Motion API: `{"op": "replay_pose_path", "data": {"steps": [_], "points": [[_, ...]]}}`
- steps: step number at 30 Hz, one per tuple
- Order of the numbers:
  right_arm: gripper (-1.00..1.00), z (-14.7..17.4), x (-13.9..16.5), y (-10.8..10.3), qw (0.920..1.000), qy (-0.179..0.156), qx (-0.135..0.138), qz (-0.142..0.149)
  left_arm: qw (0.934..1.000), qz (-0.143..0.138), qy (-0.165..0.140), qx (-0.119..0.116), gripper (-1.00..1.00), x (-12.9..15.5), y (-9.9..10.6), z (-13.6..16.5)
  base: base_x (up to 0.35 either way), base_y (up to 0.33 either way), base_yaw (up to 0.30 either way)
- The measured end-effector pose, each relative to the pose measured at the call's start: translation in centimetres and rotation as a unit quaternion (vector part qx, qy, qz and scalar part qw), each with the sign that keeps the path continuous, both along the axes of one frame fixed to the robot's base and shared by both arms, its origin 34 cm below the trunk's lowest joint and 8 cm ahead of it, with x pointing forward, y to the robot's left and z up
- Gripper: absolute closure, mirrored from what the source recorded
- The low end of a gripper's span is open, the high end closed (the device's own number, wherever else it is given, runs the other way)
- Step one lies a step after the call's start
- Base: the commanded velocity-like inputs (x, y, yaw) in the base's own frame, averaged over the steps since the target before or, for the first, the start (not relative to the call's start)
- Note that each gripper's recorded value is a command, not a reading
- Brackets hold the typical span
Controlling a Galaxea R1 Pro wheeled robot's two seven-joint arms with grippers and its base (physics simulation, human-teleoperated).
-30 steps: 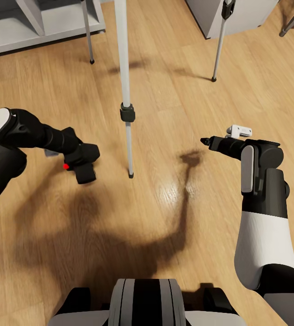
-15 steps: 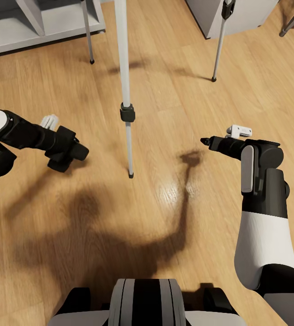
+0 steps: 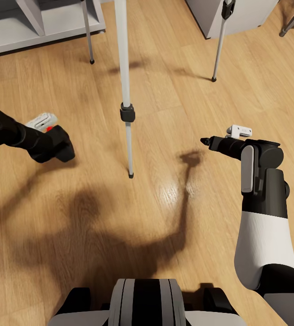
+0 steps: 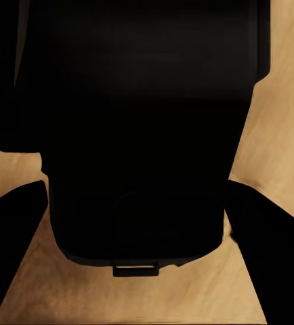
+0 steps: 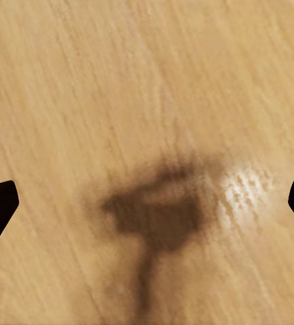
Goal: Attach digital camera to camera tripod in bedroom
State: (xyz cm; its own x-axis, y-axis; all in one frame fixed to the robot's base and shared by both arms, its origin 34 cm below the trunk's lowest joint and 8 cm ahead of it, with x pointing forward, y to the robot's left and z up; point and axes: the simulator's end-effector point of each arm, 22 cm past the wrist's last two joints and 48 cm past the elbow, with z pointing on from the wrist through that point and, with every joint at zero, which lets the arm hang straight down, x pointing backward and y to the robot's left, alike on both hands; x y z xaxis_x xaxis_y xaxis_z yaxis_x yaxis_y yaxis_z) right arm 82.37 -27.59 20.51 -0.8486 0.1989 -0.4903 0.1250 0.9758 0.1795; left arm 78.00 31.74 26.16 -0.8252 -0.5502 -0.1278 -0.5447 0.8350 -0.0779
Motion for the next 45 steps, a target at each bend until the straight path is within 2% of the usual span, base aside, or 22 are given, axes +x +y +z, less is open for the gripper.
{"op": "replay_pose_path", "data": {"steps": [3, 6, 7, 10, 12, 15, 18, 27, 38, 45], "points": [[-1.0, 0.0, 0.0, 0.0, 1.0, 0.0, 0.0, 0.0, 0.9997, -0.021, 0.009, 0.002, 1.0, -0.6, 0.0, -0.4, 0.0, 0.0, 0.0], [-1.0, 0.0, 0.0, 0.0, 1.0, 0.0, 0.0, 0.0, 0.9987, -0.04, 0.032, 0.004, 1.0, -2.6, 0.0, -1.8, 0.0, 0.0, 0.0], [-1.0, 0.0, 0.0, 0.0, 1.0, 0.0, 0.0, 0.0, 0.9987, -0.04, 0.032, 0.004, 1.0, -2.6, 0.0, -1.8, 0.0, 0.0, 0.0], [-1.0, 0.0, 0.0, 0.0, 1.0, 0.0, 0.0, 0.0, 0.997, -0.053, 0.056, 0.005, 1.0, -5.0, -0.2, -3.5, 0.0, 0.0, 0.0], [-1.0, 0.0, 0.0, 0.0, 1.0, 0.0, 0.0, 0.0, 0.9961, -0.061, 0.062, 0.013, 1.0, -6.0, -0.1, -4.4, 0.0, 0.0, 0.0], [-1.0, 0.0, 0.0, 0.0, 1.0, 0.0, 0.0, 0.0, 0.9954, -0.071, 0.06, 0.025, 1.0, -6.7, 0.0, -5.3, 0.0, 0.0, 0.0], [-1.0, 0.0, 0.0, 0.1, 1.0, 0.0, 0.001, 0.0, 0.994, -0.088, 0.053, 0.037, 1.0, -7.6, -0.9, -6.7, 0.0, 0.0, 0.0], [-1.0, 0.2, 0.2, 0.2, 1.0, -0.004, 0.003, 0.002, 0.9912, -0.117, 0.041, 0.047, 1.0, -8.9, -3.4, -8.6, 0.0, 0.0, 0.0], [-1.0, 0.7, 0.4, 0.3, 0.9999, -0.01, 0.004, 0.003, 0.9905, -0.122, 0.044, 0.046, 1.0, -9.6, -3.8, -9.0, 0.0, 0.0, 0.0], [-1.0, 3.1, 1.2, 0.4, 0.9996, -0.027, 0.005, 0.004, 0.9885, -0.138, 0.035, 0.051, 1.0, -9.0, -3.6, -7.3, 0.0, 0.0, 0.0]]}}
